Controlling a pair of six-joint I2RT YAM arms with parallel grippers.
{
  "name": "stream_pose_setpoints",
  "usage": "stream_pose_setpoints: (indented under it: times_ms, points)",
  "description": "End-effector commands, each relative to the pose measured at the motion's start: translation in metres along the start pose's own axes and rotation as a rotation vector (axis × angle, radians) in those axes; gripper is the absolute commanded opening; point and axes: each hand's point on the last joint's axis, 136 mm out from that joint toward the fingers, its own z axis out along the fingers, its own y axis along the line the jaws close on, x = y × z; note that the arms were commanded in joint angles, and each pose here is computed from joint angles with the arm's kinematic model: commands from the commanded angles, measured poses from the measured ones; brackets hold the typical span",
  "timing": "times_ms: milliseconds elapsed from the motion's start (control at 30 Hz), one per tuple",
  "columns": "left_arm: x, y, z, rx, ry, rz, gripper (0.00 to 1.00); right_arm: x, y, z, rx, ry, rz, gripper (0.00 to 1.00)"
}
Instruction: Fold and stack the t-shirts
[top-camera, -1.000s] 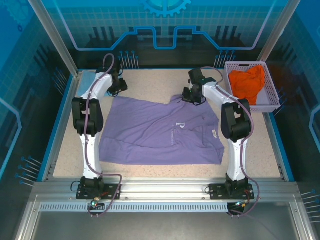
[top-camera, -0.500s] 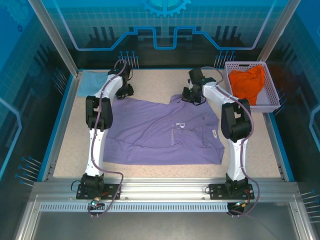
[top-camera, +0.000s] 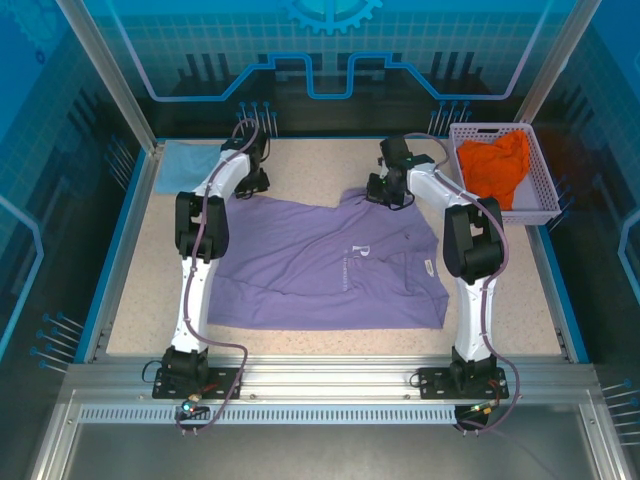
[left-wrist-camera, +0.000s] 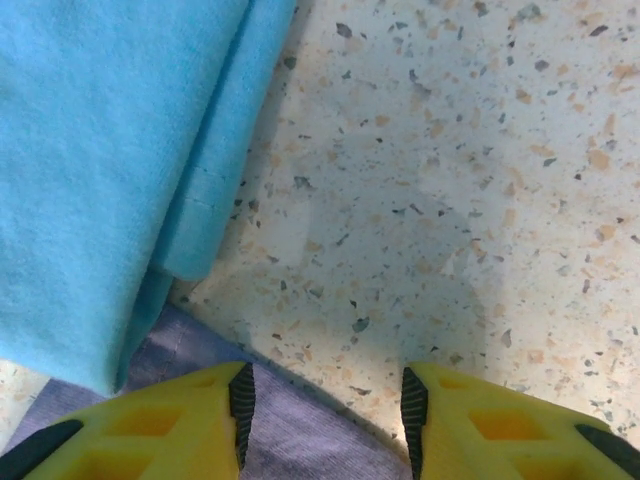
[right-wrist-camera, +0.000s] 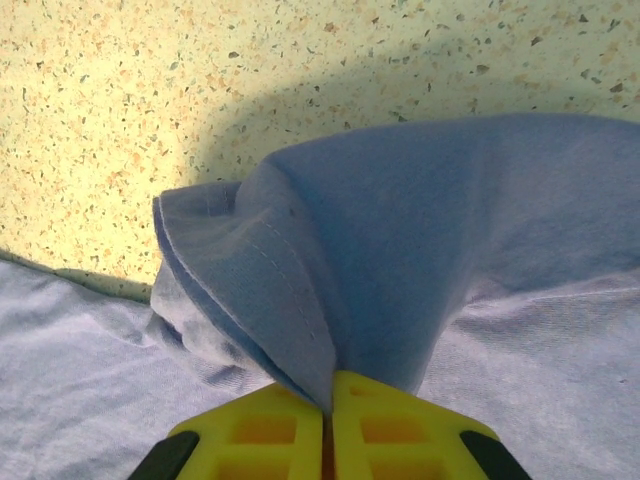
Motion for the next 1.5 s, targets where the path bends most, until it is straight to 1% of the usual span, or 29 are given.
stream_pose_setpoints:
  times_ms: [0,133,233,300,367,467,733,867,1000,1133,1200,1300,1467]
  points:
    - [0.022,0.013,-0.005,-0.058,0.065,0.013,0.45,-0.002,-0.004,-0.001,-0.015,0.002,0.007,0.09]
    - [0.022,0.015,-0.010,-0.059,0.056,-0.017,0.43,-0.002,-0.005,-0.001,-0.015,0.001,0.009,0.09]
    - [0.022,0.012,-0.013,-0.035,0.051,-0.048,0.41,-0.003,-0.007,-0.002,-0.006,-0.005,0.009,0.09]
    - [0.022,0.011,-0.013,-0.026,0.045,-0.059,0.37,-0.005,-0.007,-0.004,0.001,-0.012,0.007,0.09]
    - [0.022,0.012,-0.012,-0.030,0.043,-0.067,0.29,-0.005,-0.009,-0.004,0.011,-0.014,0.008,0.10]
    - [0.021,0.014,-0.012,-0.037,0.035,-0.071,0.24,-0.005,-0.010,-0.005,0.015,-0.016,0.008,0.12]
    - [0.009,0.013,-0.024,-0.023,-0.009,-0.066,0.11,-0.009,-0.016,-0.008,0.047,-0.029,0.006,0.18]
    - [0.005,0.009,-0.029,-0.013,-0.025,-0.053,0.09,-0.013,-0.023,-0.009,0.060,-0.037,0.015,0.19]
    - [0.002,0.006,-0.034,-0.009,-0.044,-0.037,0.04,-0.014,-0.026,-0.008,0.067,-0.035,0.015,0.25]
    - [0.001,0.003,-0.040,-0.009,-0.062,-0.017,0.00,-0.015,-0.028,-0.006,0.076,-0.035,0.012,0.26]
    - [-0.001,0.002,-0.042,-0.011,-0.070,-0.012,0.00,-0.016,-0.029,-0.004,0.077,-0.030,0.014,0.24]
    - [-0.003,0.003,-0.045,-0.010,-0.079,-0.009,0.00,-0.017,-0.029,-0.003,0.077,-0.031,0.011,0.18]
    - [-0.009,0.004,-0.055,-0.012,-0.110,0.002,0.00,-0.024,-0.026,-0.008,0.071,-0.052,-0.014,0.00]
